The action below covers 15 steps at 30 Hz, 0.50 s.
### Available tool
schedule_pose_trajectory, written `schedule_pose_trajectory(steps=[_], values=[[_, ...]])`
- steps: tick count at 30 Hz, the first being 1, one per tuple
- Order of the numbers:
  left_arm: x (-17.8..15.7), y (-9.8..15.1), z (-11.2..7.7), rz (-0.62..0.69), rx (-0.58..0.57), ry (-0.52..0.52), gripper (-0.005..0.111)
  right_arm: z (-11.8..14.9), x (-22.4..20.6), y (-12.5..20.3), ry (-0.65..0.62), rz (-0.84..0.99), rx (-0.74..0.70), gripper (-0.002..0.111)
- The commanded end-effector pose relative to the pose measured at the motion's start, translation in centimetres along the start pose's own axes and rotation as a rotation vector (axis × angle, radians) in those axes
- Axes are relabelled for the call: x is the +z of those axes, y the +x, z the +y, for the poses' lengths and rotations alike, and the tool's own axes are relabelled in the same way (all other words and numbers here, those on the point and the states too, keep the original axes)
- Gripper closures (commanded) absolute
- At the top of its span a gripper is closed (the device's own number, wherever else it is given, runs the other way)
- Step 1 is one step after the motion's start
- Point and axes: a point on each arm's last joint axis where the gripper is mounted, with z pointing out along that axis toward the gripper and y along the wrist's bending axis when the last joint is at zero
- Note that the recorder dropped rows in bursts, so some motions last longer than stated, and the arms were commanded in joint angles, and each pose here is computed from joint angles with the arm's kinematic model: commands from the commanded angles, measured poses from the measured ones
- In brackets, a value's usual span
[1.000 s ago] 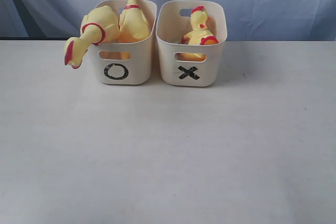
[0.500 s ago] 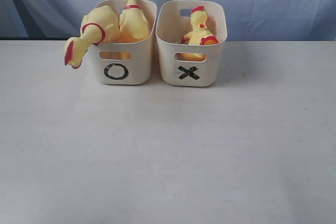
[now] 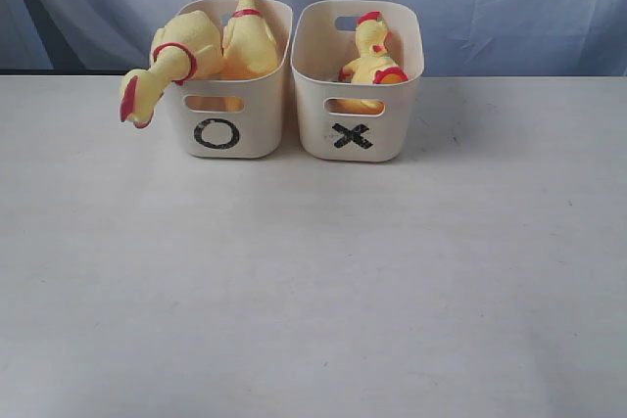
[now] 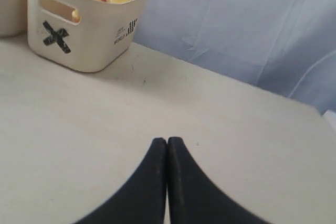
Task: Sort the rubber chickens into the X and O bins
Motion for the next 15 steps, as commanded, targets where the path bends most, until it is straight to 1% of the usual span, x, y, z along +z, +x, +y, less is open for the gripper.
schedule_pose_trajectory(steps=[1,3,15], values=[[-0.02,0.03,0.02,-0.004,0.010,-0.007,0.107,-0.01,0.00,0.08,0.007,-0.005,0.288,0.109],[-0.02,0.03,0.02,-0.004,0.010,-0.007,0.107,-0.01,0.00,0.08,0.007,-0.005,0.330,0.109],[-0.02,0.05,0.02,-0.002,0.010,-0.006,0.107,0.01,0.00,0.12,0.006,-0.001,0.328,0.109]])
